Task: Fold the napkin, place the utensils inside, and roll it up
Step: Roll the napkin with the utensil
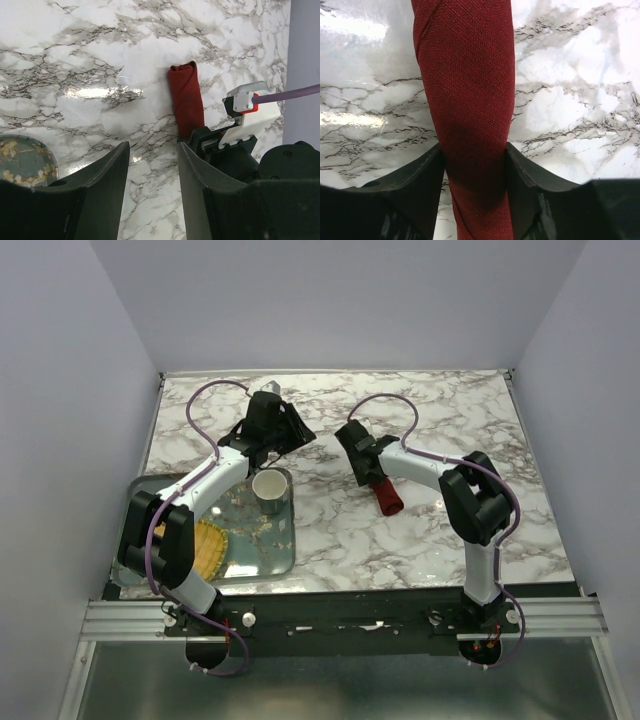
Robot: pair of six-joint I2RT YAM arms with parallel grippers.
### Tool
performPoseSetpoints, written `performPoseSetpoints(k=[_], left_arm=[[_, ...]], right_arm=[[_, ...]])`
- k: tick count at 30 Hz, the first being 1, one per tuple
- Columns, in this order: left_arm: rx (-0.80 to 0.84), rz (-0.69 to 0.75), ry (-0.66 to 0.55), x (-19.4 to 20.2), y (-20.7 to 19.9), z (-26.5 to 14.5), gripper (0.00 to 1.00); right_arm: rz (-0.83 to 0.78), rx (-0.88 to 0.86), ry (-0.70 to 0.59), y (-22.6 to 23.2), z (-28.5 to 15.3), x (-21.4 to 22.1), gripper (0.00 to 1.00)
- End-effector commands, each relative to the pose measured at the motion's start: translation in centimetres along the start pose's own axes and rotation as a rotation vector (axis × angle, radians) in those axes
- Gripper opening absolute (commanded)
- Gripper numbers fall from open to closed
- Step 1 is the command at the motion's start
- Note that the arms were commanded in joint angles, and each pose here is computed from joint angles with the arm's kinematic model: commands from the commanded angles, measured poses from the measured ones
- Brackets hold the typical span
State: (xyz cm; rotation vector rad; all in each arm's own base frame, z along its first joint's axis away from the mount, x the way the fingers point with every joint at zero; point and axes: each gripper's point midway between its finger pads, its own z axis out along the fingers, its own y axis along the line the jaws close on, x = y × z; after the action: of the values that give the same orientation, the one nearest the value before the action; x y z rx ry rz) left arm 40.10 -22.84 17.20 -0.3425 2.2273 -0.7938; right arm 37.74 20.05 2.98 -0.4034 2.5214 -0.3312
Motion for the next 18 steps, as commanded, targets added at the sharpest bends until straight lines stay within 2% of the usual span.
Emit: performPoseSetpoints(k=[1, 5, 7, 9, 13, 14, 18], left_arm=[[0.024, 0.005, -0.017, -0.6, -0.5, -0.5, 0.52], [0.022, 0.004, -0.002, -0.1, -0.2, 0.0, 0.52], [0.039, 0.007, 0.019, 0.3, -0.5, 0.2, 0.52], [0.051, 0.007, 0.052, 1.1, -0.5, 0.9, 0.52], [0.102, 0.022, 0.121, 3.3, -2.1, 1.8, 0.52], [0.101, 0.025, 0.136, 3.9, -2.1, 2.3, 0.52], [0.131, 0.057, 0.206, 6.9, -4.0, 3.1, 0.51]], right_arm=[[-0.035, 0.0, 0.121, 0.1, 1.0, 4.1, 0.54], [-0.005, -0.038, 0.121, 0.0, 1.0, 3.9, 0.49], [0.012, -0.075, 0.113, 0.1, 0.7, 3.5, 0.42], [0.036, -0.136, 0.112, 0.5, 0.7, 3.3, 0.4], [0.079, -0.349, 0.115, 2.3, 0.0, 2.7, 0.38], [0.099, -0.45, 0.137, 3.2, -0.2, 2.7, 0.36], [0.144, -0.612, 0.162, 4.0, -0.7, 2.6, 0.34]])
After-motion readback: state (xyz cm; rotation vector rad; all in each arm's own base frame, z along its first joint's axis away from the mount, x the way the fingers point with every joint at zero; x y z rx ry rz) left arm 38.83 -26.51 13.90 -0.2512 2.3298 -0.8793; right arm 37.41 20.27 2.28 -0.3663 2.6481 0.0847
